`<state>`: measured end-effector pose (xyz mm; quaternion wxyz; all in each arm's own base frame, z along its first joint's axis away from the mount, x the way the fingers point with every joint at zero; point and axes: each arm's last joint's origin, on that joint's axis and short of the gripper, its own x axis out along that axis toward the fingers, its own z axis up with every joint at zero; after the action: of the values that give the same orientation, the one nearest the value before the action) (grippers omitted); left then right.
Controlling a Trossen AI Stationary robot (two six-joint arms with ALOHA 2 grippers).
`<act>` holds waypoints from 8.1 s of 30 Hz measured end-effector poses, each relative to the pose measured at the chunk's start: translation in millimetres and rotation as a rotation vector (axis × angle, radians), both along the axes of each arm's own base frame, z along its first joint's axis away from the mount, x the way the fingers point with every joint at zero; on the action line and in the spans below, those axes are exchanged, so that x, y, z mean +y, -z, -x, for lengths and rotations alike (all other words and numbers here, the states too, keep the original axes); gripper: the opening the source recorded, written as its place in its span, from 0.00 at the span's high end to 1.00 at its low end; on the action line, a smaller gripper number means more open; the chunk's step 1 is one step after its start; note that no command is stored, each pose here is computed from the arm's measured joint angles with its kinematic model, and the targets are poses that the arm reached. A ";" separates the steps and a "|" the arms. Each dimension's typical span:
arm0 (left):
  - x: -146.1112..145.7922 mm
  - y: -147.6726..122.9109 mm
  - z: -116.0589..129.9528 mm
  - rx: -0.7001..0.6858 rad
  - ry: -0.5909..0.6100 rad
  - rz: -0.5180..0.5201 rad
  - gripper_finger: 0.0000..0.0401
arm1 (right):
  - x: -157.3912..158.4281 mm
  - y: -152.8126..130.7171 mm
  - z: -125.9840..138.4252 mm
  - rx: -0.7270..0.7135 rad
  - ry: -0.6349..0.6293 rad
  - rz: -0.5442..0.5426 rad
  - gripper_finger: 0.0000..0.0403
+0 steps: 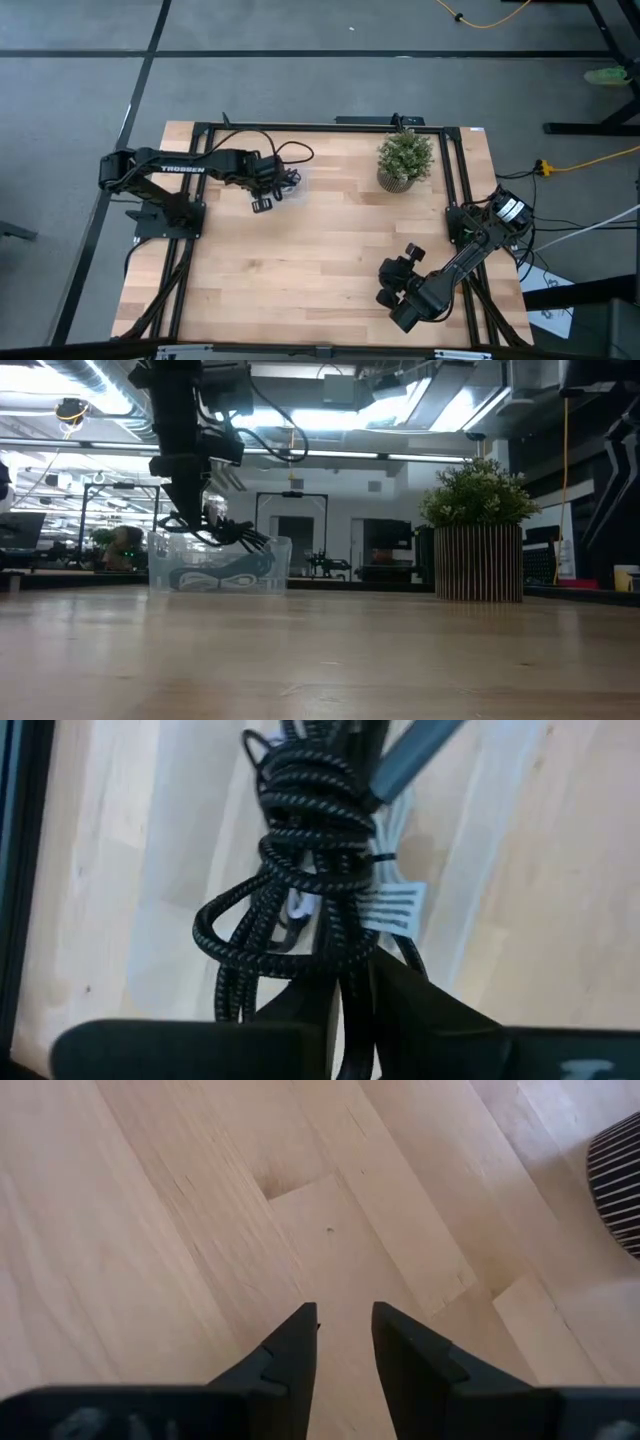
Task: Pick and place USB-C Cables
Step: Put the black USB cable into the transparent bin, then return to Home Position
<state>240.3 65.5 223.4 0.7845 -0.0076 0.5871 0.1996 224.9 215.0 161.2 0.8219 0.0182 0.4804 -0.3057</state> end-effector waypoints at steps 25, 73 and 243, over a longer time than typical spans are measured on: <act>-35.4 -19.2 -6.2 -0.020 -0.049 0.040 0.80 | -0.8 -0.1 0.8 0.010 0.000 0.008 0.74; -98.1 -109.5 107.6 -0.383 0.045 0.139 0.80 | -86.0 -186.7 78.1 -0.299 -0.540 -0.037 0.74; -59.3 54.8 143.0 -1.352 0.239 0.234 0.80 | -205.9 -9.2 128.1 -1.097 -0.823 -0.124 0.74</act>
<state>97.3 6.2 168.6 0.9885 -0.1501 -0.0158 -0.0015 96.8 9.2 170.5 0.9928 0.0333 -0.0208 0.1129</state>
